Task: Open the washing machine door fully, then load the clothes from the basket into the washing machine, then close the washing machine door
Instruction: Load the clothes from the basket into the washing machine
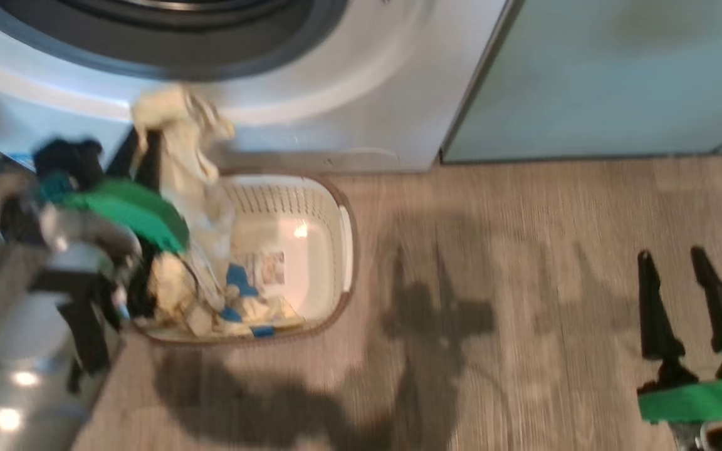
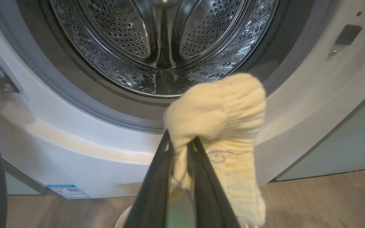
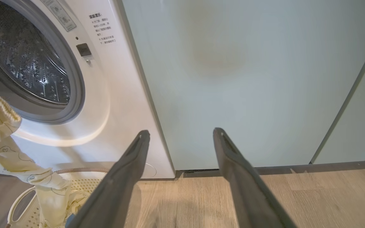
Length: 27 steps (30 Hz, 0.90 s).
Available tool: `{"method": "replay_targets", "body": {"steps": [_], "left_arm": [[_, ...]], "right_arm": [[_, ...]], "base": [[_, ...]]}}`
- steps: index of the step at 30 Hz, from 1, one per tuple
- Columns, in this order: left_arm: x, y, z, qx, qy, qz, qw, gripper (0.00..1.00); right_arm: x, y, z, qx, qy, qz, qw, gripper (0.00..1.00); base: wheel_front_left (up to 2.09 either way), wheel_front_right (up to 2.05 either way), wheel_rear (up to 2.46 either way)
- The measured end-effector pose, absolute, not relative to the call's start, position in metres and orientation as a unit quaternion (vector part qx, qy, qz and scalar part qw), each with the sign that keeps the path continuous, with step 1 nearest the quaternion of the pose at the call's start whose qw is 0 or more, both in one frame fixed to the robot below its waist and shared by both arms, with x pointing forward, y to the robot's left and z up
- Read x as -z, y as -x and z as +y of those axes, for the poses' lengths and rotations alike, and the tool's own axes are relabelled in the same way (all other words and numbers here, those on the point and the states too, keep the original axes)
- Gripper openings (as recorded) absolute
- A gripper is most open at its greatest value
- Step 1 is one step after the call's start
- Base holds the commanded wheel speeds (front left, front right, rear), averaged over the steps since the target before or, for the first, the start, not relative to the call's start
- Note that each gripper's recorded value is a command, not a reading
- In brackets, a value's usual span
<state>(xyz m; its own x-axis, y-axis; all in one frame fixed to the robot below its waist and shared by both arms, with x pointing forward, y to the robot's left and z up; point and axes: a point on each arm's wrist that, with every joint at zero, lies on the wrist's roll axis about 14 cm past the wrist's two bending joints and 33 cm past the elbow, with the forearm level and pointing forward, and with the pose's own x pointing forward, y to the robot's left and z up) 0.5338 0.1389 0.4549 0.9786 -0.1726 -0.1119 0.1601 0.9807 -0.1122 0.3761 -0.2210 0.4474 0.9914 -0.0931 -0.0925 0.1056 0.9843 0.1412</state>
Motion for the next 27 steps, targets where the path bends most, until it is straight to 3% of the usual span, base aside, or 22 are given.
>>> {"method": "replay_targets", "body": {"steps": [17, 27], "left_arm": [[-0.431, -0.678, 0.136, 0.127, 0.007, 0.125, 0.984, 0.0], [-0.397, -0.725, 0.126, 0.137, 0.0, 0.191, 0.972, 0.0]], "right_arm": [[-0.405, -0.413, -0.242, 0.087, -0.102, 0.077, 0.988, 1.0], [-0.388, -0.42, -0.248, 0.1, -0.117, 0.092, 0.984, 1.0]], "base": [[0.0, 0.0, 0.0], [0.0, 0.0, 0.0]]}}
